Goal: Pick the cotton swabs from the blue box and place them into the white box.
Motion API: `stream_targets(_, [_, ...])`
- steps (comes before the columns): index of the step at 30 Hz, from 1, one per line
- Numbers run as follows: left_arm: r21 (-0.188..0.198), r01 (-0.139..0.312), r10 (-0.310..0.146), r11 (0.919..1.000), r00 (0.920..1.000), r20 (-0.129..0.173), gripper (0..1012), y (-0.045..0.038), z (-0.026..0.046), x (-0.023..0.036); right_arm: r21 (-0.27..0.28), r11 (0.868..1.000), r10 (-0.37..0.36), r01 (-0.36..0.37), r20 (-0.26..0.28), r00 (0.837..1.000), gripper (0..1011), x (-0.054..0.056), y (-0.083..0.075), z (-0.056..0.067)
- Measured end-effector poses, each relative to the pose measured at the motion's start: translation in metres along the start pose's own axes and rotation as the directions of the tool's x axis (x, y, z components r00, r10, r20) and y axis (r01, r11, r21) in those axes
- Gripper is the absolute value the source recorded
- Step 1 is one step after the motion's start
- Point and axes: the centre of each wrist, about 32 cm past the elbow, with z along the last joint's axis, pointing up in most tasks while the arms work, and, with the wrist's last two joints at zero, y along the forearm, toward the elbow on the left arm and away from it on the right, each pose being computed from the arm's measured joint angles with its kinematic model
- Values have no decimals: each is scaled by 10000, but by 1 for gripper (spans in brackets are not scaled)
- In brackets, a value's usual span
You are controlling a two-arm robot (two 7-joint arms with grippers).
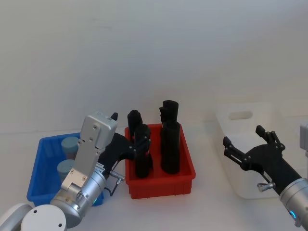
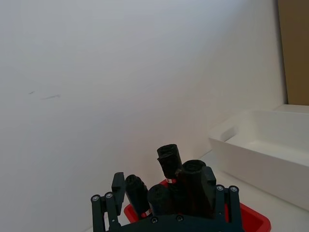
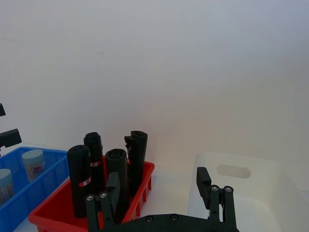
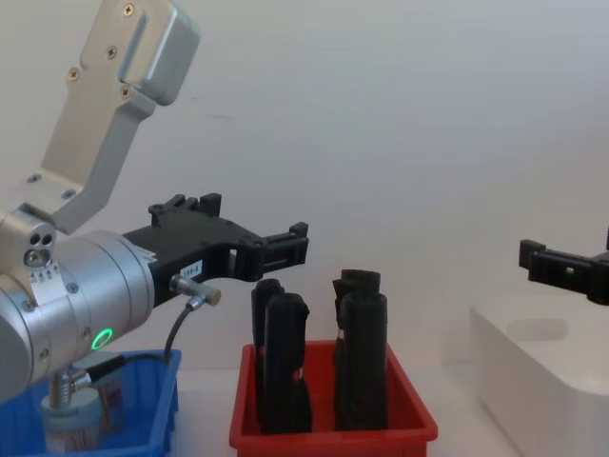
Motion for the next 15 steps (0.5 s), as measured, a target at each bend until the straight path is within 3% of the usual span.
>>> stream_targets(15, [0,0,0,10000,10000,0,1000,0,0,0,1,10000,0,0,0,10000,1001,0,0,0])
